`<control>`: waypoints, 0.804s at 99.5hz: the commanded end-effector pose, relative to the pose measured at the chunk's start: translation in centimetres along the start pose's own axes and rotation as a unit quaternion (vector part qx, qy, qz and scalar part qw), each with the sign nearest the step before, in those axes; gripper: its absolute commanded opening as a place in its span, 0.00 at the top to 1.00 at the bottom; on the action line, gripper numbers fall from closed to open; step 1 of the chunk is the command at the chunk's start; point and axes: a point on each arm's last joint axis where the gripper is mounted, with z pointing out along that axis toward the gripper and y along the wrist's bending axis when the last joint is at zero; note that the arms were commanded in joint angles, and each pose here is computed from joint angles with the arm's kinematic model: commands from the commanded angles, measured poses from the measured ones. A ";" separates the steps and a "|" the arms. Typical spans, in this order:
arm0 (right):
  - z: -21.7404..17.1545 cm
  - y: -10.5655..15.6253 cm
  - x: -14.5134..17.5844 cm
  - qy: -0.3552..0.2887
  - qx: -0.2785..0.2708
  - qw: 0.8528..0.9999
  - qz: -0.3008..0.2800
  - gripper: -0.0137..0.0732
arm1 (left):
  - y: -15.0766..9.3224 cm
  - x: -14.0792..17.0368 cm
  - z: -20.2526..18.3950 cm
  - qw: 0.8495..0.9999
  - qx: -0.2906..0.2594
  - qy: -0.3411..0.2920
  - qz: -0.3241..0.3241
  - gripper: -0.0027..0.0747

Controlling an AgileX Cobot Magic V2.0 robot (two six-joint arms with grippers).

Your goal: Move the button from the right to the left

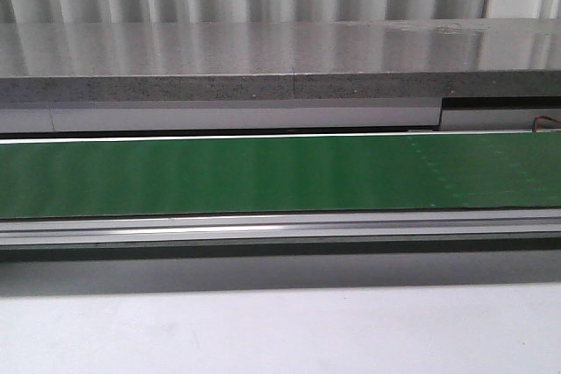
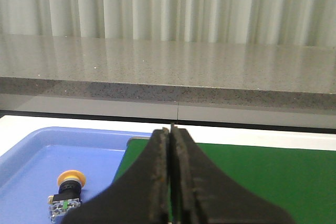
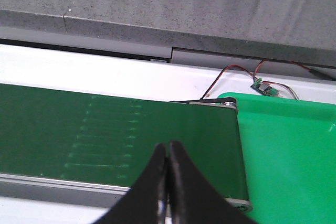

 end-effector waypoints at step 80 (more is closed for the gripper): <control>0.5 1.1 12.3 -0.208 -0.029 0.976 0.053 0.92 | -0.1 -0.1 -0.2 0.999 0.010 -0.046 -0.005 0.99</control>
